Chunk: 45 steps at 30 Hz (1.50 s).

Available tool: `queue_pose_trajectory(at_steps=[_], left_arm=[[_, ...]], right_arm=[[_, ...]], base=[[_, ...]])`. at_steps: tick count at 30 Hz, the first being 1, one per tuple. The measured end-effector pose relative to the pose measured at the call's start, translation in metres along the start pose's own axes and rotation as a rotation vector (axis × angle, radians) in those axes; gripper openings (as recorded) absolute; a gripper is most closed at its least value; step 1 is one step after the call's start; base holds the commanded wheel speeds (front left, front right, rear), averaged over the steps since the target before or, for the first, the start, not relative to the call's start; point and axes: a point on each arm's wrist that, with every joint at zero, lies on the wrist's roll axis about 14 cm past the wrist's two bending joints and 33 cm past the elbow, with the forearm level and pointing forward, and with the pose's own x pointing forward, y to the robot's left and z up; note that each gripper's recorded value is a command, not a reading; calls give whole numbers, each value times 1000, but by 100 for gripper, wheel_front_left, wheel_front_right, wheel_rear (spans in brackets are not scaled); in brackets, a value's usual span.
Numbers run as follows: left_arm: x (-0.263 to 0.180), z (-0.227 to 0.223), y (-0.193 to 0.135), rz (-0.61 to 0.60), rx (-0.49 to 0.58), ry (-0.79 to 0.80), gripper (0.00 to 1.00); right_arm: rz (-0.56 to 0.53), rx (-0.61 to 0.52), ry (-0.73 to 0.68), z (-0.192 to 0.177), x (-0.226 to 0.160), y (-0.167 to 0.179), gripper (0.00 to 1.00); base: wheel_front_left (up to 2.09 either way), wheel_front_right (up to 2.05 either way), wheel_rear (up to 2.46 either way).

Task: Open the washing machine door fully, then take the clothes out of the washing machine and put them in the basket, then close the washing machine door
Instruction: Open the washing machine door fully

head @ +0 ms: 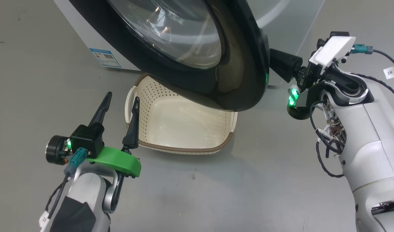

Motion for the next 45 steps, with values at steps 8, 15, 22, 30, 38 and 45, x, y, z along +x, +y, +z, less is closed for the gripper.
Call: queue_pose_trajectory(at_steps=[8, 15, 22, 30, 38, 45], left_arm=[[-19, 5, 2, 16, -7, -4, 100], [-33, 11, 5, 30, -5, -15, 100], [-45, 15, 10, 50, -6, -24, 100], [-59, 21, 19, 80, -6, -37, 100], [-71, 25, 27, 112, -7, -48, 100], [-81, 27, 35, 142, -12, -55, 100]], right_arm=[[-5, 0, 54, -33, -7, 2, 0], [-4, 2, 110, -61, -10, 3, 0], [27, 20, 185, -93, -7, 8, 0], [57, 31, 300, -135, 1, 14, 0], [57, 23, 384, -170, 8, 13, 0], [56, 22, 418, -190, 16, 13, 0]], base=[[0, 0, 0], [0, 0, 0], [0, 0, 0], [0, 0, 0], [0, 0, 0], [0, 0, 0]])
